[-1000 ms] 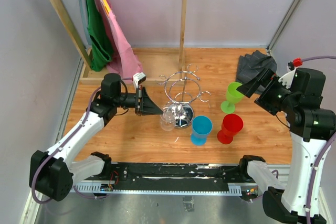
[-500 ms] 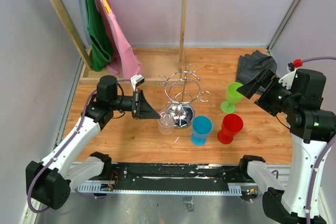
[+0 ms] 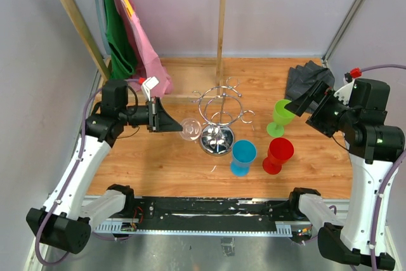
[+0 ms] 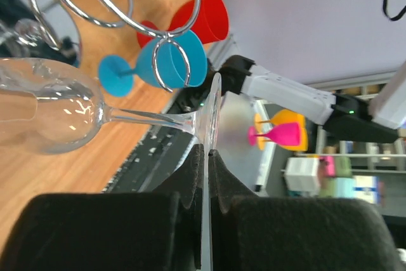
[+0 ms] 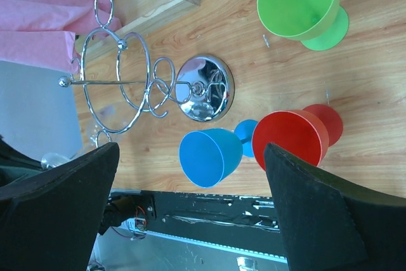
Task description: Take the wine glass off the wine glass rack
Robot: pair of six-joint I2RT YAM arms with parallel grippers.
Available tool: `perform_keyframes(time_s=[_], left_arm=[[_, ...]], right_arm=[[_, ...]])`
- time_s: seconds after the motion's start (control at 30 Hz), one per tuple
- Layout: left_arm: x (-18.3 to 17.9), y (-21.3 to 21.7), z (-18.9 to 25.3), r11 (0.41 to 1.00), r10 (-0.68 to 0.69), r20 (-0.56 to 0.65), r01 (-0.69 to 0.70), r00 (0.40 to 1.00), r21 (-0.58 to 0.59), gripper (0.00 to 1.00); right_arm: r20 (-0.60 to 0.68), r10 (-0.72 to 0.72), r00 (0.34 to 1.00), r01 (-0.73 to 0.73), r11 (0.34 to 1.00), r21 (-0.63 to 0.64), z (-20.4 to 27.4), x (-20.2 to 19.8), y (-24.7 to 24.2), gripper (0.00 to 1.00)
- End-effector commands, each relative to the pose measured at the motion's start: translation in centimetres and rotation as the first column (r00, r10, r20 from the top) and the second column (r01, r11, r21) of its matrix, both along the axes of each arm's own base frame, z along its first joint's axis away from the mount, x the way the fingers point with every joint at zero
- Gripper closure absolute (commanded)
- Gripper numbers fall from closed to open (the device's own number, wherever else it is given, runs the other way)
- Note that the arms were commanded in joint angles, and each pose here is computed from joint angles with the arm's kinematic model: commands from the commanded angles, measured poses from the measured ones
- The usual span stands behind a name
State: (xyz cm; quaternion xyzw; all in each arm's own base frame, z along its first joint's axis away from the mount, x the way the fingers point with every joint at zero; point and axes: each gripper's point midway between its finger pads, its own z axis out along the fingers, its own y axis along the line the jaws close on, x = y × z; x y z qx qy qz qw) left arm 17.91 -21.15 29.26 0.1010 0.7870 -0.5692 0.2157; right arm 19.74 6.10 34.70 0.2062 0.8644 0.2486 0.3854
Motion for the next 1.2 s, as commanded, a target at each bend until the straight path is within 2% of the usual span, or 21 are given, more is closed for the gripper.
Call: perform_keyframes(time_s=[0.0,0.4,0.67,0.87,1.17], left_arm=[[0.5,1.3,0.4,0.991,-0.015,0.181,-0.010,0.983,0.136,1.00],[0.5,3.9,0.6,0.947,0.000,0.354,-0.114,0.935,0.301,1.00],[0.8,4.9,0.8,0.915,-0.110,0.502,-0.110,0.858,0.387,1.00],[1.3,4.0,3.2,0.915,-0.185,0.594,-0.084,0.783,0.395,1.00],[1.9,2.1,6.2,0.903,-0.325,0.719,-0.024,0.614,0.428,1.00]], right_arm=[[0.020,0.027,0.999,-0.027,1.000,-0.002,0.1,0.5,0.2,0.01],[0.024,0.035,0.999,-0.035,0.999,0.002,-0.2,1.4,0.2,0.02],[0.030,0.047,0.998,-0.048,0.999,0.013,-0.2,2.3,0.4,0.01],[0.033,0.057,0.998,-0.057,0.998,0.005,0.1,2.8,0.3,0.01],[0.039,0.056,0.998,-0.057,0.998,0.008,0.3,3.4,0.3,0.02]])
